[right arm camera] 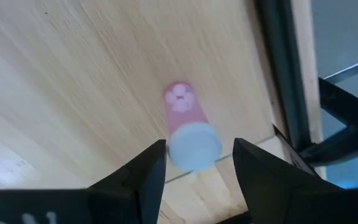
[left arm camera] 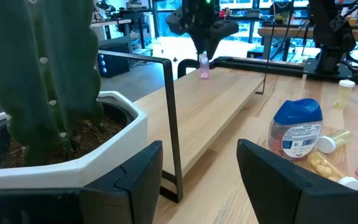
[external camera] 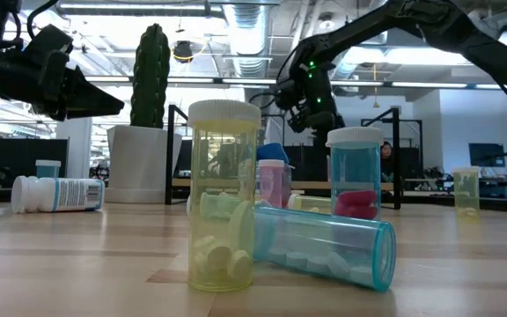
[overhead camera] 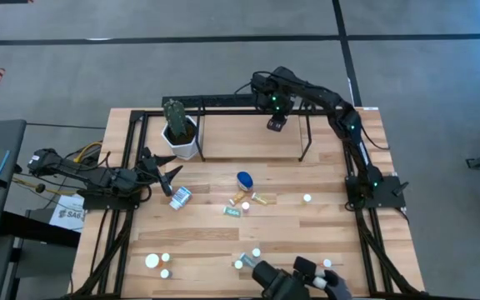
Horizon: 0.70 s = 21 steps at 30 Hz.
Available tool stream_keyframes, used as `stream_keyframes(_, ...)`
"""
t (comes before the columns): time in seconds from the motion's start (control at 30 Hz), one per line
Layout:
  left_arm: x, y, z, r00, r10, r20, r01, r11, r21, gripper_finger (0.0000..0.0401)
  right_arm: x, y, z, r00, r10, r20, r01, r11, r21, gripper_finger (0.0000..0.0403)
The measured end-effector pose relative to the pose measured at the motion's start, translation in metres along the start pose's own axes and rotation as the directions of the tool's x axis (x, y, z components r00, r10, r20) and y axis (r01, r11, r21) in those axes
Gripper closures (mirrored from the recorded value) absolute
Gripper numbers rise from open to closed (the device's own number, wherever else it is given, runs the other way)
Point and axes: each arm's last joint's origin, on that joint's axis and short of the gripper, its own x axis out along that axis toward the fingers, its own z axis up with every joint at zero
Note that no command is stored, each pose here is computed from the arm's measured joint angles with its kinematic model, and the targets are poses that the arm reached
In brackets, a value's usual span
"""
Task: Pick and place medicine bottles onto shelf by color
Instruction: Put the pink pill bottle on the shelf, then put the yellow pill bottle on the shelf
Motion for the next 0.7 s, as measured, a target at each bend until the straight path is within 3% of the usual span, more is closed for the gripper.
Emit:
stream_keyframes(0.23,0.000,0.000,0.000,1.000,0.000,0.000,0.000,1.000,0.000,0.0205,-0.031,0.006,-0.016,0.996,-0.019,0.082,0.015,0.999,0.050,0.0189)
stream_keyframes(0.4,0.000,0.000,0.000,1.000,0.000,0.000,0.000,1.000,0.000,0.0205,-0.058,0.014,-0.032,0.987,-0.035,0.155,0.000,0.975,0.223,0.0190)
stream_keyframes(0.5,0.000,0.000,0.000,1.000,0.000,0.000,0.000,1.000,0.000,0.0205,-0.069,0.018,-0.039,0.981,-0.040,0.188,-0.037,0.920,0.390,0.0194)
stream_keyframes(0.7,0.000,0.000,0.000,1.000,0.000,0.000,0.000,1.000,0.000,0.0205,-0.084,0.040,-0.045,0.968,0.065,0.243,-0.210,0.740,0.639,0.0200)
